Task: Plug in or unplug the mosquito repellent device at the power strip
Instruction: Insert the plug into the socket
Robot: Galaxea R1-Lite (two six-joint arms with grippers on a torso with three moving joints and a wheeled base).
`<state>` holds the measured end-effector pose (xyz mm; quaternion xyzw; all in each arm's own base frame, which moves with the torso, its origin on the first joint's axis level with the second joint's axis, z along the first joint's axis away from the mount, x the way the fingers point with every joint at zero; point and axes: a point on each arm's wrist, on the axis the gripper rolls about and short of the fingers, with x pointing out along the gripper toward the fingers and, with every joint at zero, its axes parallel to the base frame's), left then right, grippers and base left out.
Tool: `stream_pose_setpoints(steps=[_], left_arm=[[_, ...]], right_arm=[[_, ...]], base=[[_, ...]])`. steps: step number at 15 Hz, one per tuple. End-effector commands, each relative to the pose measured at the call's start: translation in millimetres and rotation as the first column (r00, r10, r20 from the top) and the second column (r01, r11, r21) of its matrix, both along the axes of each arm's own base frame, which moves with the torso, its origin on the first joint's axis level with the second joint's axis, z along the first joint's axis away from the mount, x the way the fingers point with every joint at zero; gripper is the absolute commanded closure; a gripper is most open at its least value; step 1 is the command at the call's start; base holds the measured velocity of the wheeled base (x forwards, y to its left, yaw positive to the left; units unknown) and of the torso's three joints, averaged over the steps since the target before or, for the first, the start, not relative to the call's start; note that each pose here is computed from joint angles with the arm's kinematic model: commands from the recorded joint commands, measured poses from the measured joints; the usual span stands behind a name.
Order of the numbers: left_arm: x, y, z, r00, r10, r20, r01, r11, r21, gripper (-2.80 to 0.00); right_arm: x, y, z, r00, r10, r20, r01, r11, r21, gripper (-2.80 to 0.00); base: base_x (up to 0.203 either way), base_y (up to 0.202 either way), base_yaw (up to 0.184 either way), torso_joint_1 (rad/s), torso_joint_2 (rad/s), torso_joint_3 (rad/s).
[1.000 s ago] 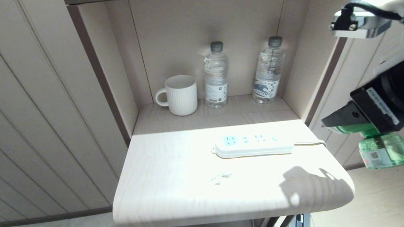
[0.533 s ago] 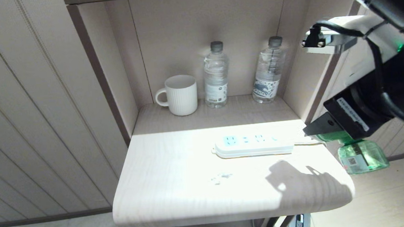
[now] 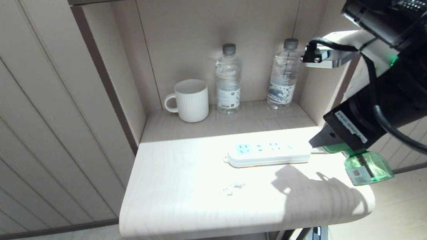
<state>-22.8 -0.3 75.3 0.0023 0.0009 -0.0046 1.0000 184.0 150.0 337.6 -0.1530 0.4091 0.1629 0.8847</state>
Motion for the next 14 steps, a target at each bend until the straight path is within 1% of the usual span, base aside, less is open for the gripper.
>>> stream_pose_setpoints(steps=[1,6,10,12,14], left_arm=[[0,0,0,1.000,0.001,-0.001,-0.001,1.000,0.000,0.00],[0,0,0,1.000,0.000,-0.001,0.000,1.000,0.000,0.00],[0,0,0,1.000,0.000,-0.001,0.000,1.000,0.000,0.00],[0,0,0,1.000,0.000,-0.001,0.000,1.000,0.000,0.00],[0,0,0,1.000,0.000,-0.001,0.000,1.000,0.000,0.00]], right_arm=[[3,2,-3,1.000,-0.002,-0.012,0.001,1.000,-0.012,0.00],[13,11,-13,0.999,-0.002,-0.043,0.000,0.999,-0.038,0.00],[37,24,-33,0.996,-0.023,-0.086,0.017,0.997,-0.072,0.00],[46,26,-38,0.996,-0.034,-0.088,0.029,0.997,-0.067,0.00],[50,25,-41,0.993,-0.027,-0.118,0.021,0.999,-0.048,0.00]], base=[[0.000,0.000,0.000,0.087,-0.22,-0.133],[0.000,0.000,0.000,0.176,-0.42,-0.244],[0.000,0.000,0.000,0.219,-0.50,-0.282],[0.000,0.000,0.000,0.231,-0.51,-0.283],[0.000,0.000,0.000,0.247,-0.54,-0.297]])
